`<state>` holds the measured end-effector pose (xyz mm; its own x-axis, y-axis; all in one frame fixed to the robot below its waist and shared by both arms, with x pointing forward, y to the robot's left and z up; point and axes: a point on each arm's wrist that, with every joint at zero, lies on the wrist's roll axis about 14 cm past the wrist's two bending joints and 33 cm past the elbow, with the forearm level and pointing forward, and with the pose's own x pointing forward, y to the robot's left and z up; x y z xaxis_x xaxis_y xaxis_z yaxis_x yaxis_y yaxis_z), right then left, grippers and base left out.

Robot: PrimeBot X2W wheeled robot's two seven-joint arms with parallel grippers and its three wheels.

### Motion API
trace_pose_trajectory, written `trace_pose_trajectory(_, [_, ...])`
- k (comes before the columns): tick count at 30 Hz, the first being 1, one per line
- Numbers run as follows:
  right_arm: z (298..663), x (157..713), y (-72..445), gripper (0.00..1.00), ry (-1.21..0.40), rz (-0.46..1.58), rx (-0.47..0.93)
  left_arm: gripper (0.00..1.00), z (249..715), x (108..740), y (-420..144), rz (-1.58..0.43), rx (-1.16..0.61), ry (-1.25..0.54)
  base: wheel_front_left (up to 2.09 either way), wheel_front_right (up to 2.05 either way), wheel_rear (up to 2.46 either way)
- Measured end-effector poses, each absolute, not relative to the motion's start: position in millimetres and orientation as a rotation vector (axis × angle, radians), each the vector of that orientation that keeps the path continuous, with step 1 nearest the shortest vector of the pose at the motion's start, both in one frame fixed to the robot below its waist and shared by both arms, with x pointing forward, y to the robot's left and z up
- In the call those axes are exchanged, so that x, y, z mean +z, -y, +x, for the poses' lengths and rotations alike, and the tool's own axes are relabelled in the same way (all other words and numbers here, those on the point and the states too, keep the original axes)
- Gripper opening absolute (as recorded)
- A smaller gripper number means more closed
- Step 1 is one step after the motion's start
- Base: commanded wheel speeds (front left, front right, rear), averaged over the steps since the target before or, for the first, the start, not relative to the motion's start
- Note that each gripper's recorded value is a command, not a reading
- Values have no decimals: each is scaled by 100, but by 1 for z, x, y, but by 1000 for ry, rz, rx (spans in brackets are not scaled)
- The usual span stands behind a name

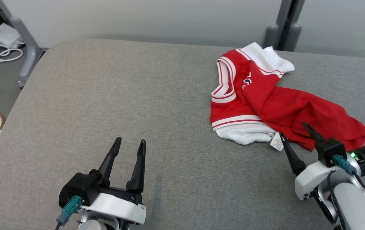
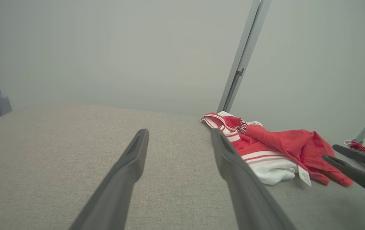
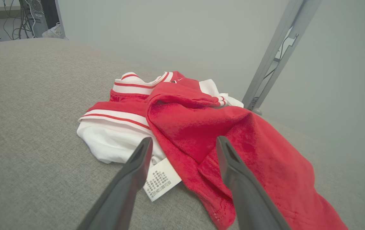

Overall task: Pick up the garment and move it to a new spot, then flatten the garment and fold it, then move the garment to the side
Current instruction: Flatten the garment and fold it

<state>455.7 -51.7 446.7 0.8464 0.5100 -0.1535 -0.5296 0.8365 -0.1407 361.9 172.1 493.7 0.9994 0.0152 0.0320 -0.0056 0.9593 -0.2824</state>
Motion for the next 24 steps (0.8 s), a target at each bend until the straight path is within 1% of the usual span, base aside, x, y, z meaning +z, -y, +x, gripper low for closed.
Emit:
trace_pose_trajectory(10, [488,438,16,100,-149,-230,614,100,352,489,-192,-276,84,20,0,0,0])
trace_pose_trajectory(19, [491,417,-5,100,-226,-241,660,100,343,486,-204,-275,134,10,0,0,0])
trace_pose_trajectory(20, [491,415,-7,98,-232,-242,665,100,343,485,-205,-275,137,9,0,0,0])
trace_pose_trajectory(21, [491,414,-8,31,-236,-244,667,100,342,485,-206,-276,139,9,0,0,0])
trace_pose_trajectory(22, [492,414,-8,0,-237,-249,668,100,342,485,-206,-277,141,9,0,0,0])
trace_pose_trajectory(24, [496,415,-4,0,-232,-265,661,100,342,485,-206,-279,142,10,0,0,0])
